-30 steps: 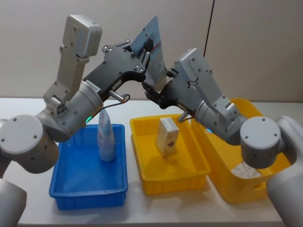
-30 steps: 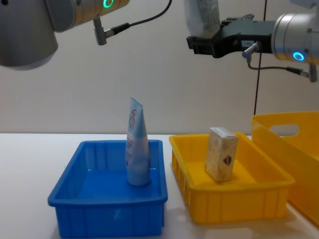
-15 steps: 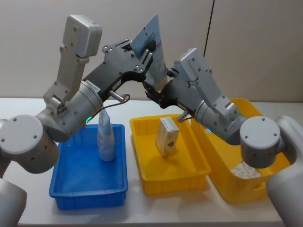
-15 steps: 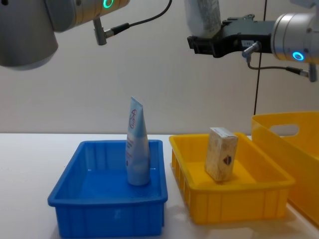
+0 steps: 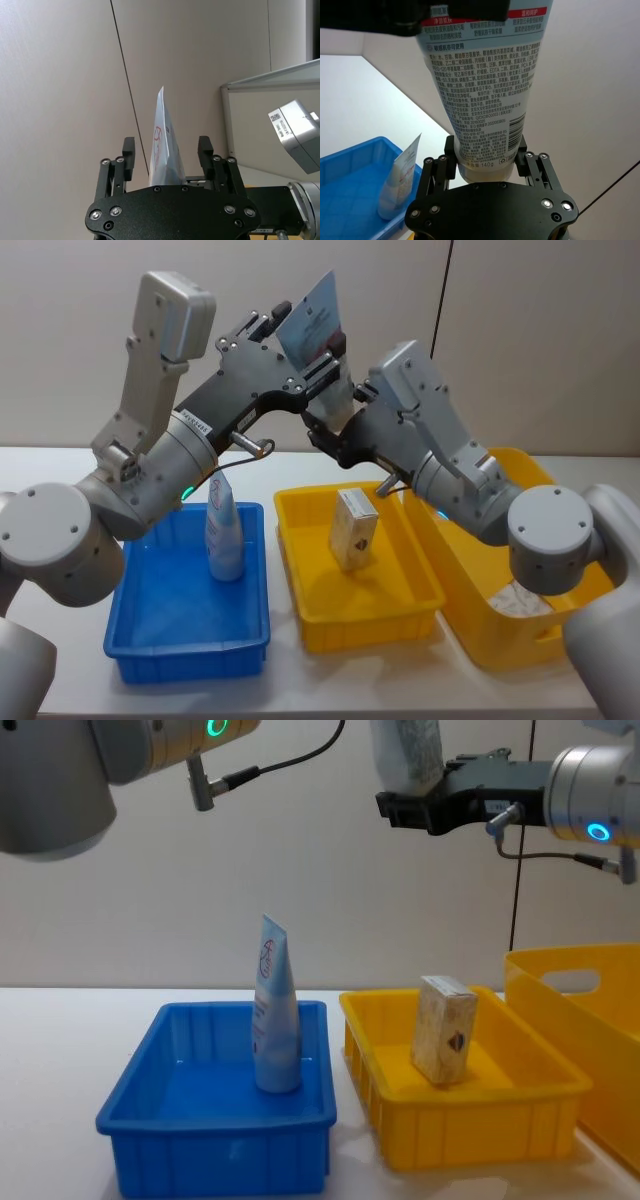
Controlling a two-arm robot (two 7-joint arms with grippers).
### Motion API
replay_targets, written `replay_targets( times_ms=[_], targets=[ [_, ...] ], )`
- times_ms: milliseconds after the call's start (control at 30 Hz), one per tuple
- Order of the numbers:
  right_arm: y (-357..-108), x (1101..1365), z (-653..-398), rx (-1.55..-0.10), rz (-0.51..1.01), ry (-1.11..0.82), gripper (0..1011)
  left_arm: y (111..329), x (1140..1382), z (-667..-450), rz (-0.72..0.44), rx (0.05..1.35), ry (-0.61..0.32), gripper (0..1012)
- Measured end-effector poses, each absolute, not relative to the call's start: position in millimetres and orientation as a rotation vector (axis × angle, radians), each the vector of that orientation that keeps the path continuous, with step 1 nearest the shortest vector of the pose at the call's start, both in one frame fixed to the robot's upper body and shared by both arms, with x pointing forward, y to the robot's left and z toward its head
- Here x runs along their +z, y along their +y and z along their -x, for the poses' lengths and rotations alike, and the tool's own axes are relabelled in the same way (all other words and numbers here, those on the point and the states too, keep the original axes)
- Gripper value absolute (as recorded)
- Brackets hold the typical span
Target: Bimanual collaborative sorting of washing and personal care products
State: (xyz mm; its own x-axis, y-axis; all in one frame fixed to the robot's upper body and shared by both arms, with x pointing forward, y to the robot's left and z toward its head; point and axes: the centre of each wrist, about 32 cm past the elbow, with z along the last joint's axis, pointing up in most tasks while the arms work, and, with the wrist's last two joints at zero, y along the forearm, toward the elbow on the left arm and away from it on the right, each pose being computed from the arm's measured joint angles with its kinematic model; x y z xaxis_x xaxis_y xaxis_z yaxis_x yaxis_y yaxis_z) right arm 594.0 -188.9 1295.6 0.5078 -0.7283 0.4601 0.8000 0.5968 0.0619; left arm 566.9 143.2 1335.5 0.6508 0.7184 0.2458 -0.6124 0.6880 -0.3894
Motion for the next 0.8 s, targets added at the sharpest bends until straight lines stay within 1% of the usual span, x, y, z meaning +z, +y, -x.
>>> replay_targets(
  times_ms=[67, 100, 133, 233, 267, 367, 567, 800],
  targets=[
    [-190, 1296, -594, -0.933, 0.164, -0.470, 629, 143, 1335, -567, 0.284, 0.767, -0.400, 779],
    [-191, 1296, -594, -0.937, 0.162, -0.469, 629, 143, 1335, -567, 0.284, 0.767, -0.400, 794],
    [-191, 1297, -595, -0.942, 0.160, -0.467, 629, 143, 1335, -567, 0.284, 0.767, -0.400, 849],
    [-195, 1297, -595, -0.965, 0.152, -0.457, 629, 143, 1335, -567, 0.284, 0.767, -0.400, 898],
    [-198, 1297, -595, -0.980, 0.148, -0.449, 629, 143, 1335, -567, 0.284, 0.767, -0.400, 952],
    [-204, 1298, -596, -1.013, 0.140, -0.434, 629, 143, 1335, -567, 0.284, 0.767, -0.400, 1001],
    [-219, 1300, -596, -1.080, 0.132, -0.400, 629, 143, 1335, -567, 0.284, 0.767, -0.400, 1001],
    [-245, 1304, -597, -1.172, 0.165, -0.337, 629, 143, 1335, -567, 0.284, 0.767, -0.400, 1001]
  ],
)
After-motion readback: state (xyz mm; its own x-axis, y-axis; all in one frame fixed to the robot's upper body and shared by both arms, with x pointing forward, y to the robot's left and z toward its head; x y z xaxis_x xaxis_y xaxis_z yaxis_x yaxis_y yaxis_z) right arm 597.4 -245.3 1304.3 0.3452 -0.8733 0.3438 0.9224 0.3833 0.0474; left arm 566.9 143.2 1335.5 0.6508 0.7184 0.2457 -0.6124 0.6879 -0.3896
